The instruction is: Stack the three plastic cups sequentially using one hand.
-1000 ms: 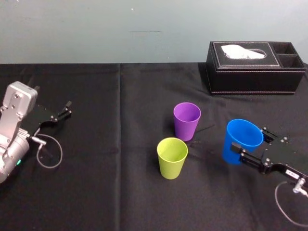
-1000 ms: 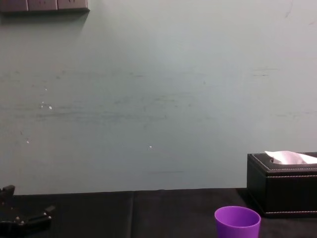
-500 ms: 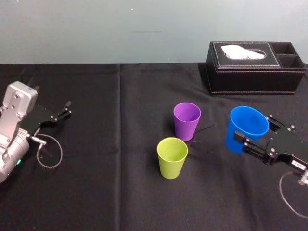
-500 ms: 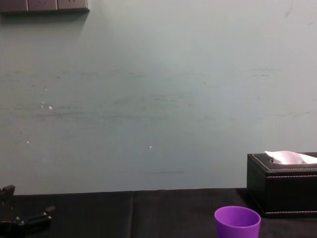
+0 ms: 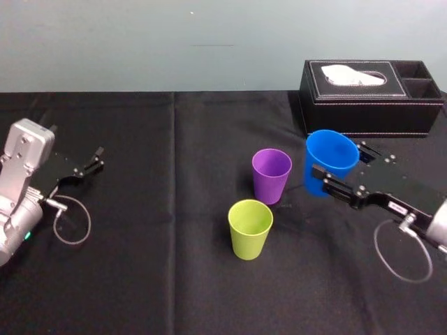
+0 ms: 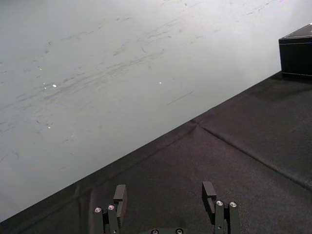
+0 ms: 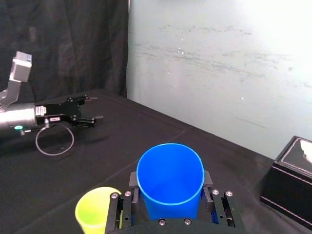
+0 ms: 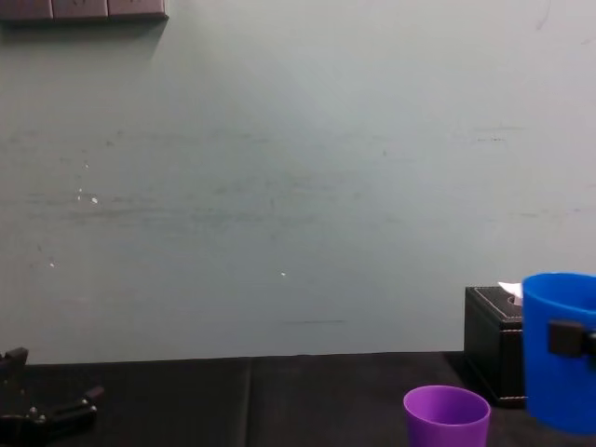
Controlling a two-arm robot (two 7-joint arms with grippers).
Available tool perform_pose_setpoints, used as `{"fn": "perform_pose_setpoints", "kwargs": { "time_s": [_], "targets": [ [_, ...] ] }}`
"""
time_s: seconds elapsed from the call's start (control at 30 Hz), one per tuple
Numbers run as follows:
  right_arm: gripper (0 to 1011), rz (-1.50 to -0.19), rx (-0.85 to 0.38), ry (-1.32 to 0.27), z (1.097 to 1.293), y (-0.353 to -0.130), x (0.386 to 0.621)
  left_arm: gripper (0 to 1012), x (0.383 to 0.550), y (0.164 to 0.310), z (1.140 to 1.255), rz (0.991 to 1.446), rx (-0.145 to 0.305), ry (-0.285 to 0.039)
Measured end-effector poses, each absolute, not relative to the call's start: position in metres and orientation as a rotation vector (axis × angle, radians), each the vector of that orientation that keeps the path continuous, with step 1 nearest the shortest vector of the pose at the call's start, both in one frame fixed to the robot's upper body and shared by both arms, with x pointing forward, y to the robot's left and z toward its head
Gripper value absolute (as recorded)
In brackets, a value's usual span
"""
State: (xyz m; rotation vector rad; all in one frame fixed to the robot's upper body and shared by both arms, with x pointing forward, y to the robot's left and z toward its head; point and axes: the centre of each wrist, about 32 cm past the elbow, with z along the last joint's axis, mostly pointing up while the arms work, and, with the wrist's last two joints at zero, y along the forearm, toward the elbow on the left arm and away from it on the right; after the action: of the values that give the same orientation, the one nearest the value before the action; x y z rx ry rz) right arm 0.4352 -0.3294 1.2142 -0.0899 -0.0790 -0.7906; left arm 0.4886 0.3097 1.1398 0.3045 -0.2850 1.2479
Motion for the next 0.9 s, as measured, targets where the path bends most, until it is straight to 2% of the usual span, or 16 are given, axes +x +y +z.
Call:
{"fn": "perform_pose_setpoints", "kwargs": {
  "time_s": [0.33,0.9],
  "targets": [
    [730,-0.769,-0.084,-0.057,1.215,-0.313,0.468,1011,0.489,0.310,1.140,1.248,0.304,-0.285],
    [730,-0.746,-0.114,-0.048,1.213,-0.292,0.500,1011,0.489,0.310,1.140,1.248,0.305,-0.285]
  ]
}}
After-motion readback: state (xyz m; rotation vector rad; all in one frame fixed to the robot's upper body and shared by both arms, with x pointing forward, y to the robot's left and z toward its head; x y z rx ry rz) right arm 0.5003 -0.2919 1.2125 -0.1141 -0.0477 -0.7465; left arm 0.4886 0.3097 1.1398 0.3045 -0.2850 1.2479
